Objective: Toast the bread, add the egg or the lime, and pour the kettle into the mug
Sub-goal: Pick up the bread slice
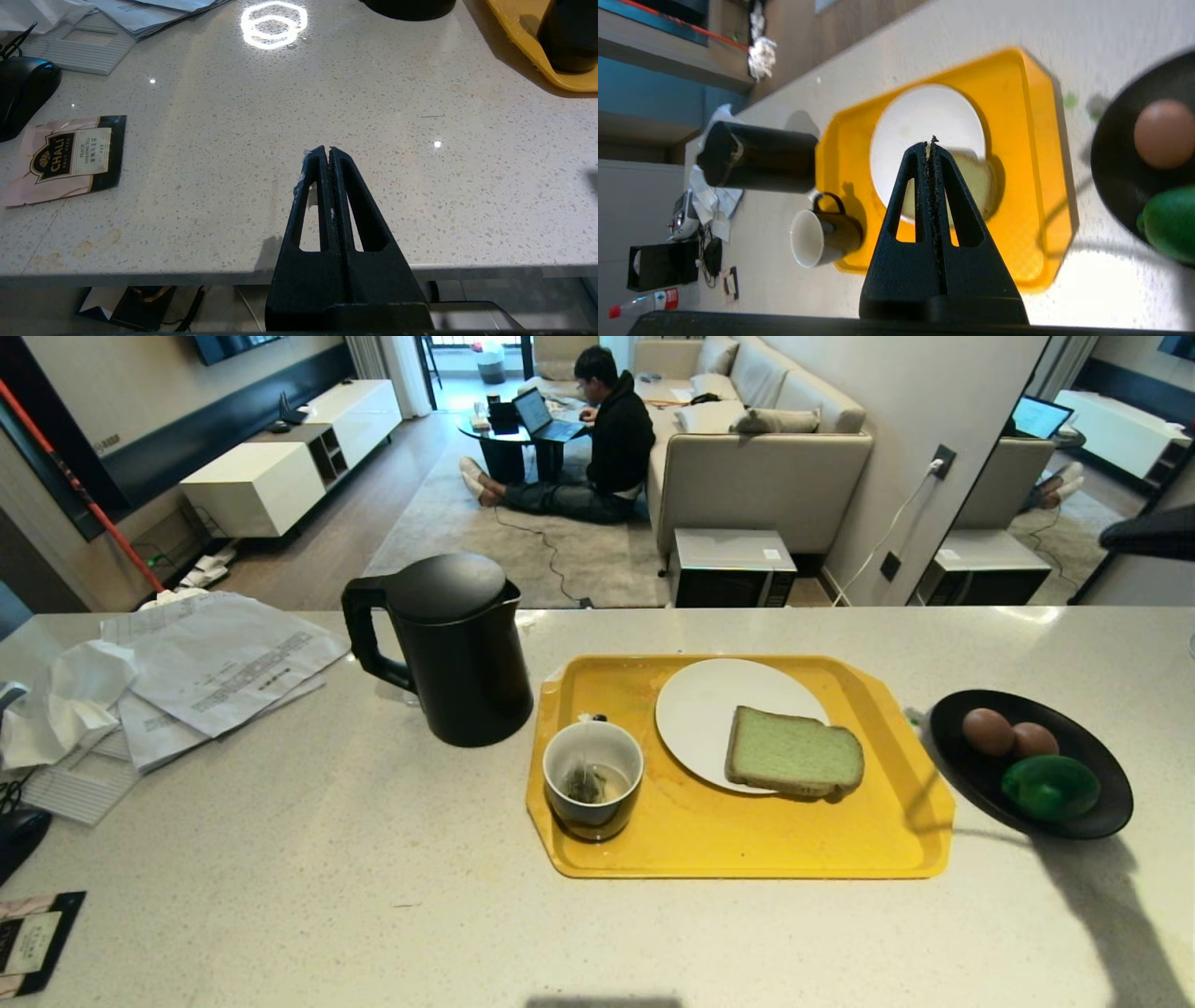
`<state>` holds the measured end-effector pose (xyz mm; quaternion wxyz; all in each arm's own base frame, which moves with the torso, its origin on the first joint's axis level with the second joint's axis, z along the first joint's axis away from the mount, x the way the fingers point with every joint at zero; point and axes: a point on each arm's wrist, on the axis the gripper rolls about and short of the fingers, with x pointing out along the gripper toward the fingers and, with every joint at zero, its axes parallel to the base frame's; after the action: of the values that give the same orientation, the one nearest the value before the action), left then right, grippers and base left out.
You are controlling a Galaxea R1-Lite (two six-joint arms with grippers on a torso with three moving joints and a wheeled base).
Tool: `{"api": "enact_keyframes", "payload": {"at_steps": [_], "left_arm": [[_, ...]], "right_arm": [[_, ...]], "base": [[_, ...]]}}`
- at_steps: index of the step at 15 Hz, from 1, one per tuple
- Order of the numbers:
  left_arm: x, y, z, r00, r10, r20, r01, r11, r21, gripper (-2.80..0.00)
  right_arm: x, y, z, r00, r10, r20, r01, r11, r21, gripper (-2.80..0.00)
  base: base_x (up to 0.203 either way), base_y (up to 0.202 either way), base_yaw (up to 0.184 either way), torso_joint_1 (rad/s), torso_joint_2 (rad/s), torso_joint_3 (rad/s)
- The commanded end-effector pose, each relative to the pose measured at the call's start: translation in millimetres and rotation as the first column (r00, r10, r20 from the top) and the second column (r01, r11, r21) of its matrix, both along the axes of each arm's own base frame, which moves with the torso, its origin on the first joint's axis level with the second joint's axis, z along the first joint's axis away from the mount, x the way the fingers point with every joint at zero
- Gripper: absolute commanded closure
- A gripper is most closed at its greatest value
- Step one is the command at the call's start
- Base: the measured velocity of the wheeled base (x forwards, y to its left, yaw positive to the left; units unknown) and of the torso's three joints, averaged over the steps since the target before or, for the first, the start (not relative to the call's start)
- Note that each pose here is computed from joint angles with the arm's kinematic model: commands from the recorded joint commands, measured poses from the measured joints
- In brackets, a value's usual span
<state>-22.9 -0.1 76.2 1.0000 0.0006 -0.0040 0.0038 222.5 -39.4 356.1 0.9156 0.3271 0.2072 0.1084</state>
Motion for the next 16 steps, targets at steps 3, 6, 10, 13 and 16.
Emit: {"api": "enact_keyframes", "payload": {"at_steps": [3, 6, 10, 13, 16], "left_arm": [[0.0, 0.0, 0.0, 1.000, 0.000, 0.001, 0.000, 1.000, 0.000, 0.00], [-0.1, 0.0, 0.0, 1.000, 0.001, 0.001, -0.001, 1.000, 0.000, 0.00], [0.1, 0.0, 0.1, 1.000, 0.002, 0.000, -0.002, 1.000, 0.000, 0.00], [-0.1, 0.0, 0.0, 1.000, 0.000, 0.001, 0.000, 1.000, 0.000, 0.00], [0.1, 0.0, 0.1, 1.000, 0.000, 0.000, 0.000, 1.000, 0.000, 0.00]], "right_arm": [[21.9, -5.4, -49.7, 0.989, 0.028, -0.146, -0.021, 0.999, 0.050, 0.00], [28.1, -6.5, -74.5, 0.988, 0.029, -0.154, -0.020, 0.998, 0.059, 0.00], [34.5, -8.4, -89.6, 0.980, 0.026, -0.196, -0.014, 0.998, 0.066, -2.80], [42.2, -9.2, -106.2, 0.968, 0.064, -0.242, -0.041, 0.994, 0.102, -2.80], [42.2, -6.5, -129.4, 0.937, 0.191, -0.291, -0.136, 0.970, 0.200, -2.80]], "base": [[0.000, 0.000, 0.000, 0.000, 0.00, 0.000], [0.000, 0.000, 0.000, 0.000, 0.00, 0.000], [0.000, 0.000, 0.000, 0.000, 0.00, 0.000], [0.000, 0.000, 0.000, 0.000, 0.00, 0.000], [0.000, 0.000, 0.000, 0.000, 0.00, 0.000]]}}
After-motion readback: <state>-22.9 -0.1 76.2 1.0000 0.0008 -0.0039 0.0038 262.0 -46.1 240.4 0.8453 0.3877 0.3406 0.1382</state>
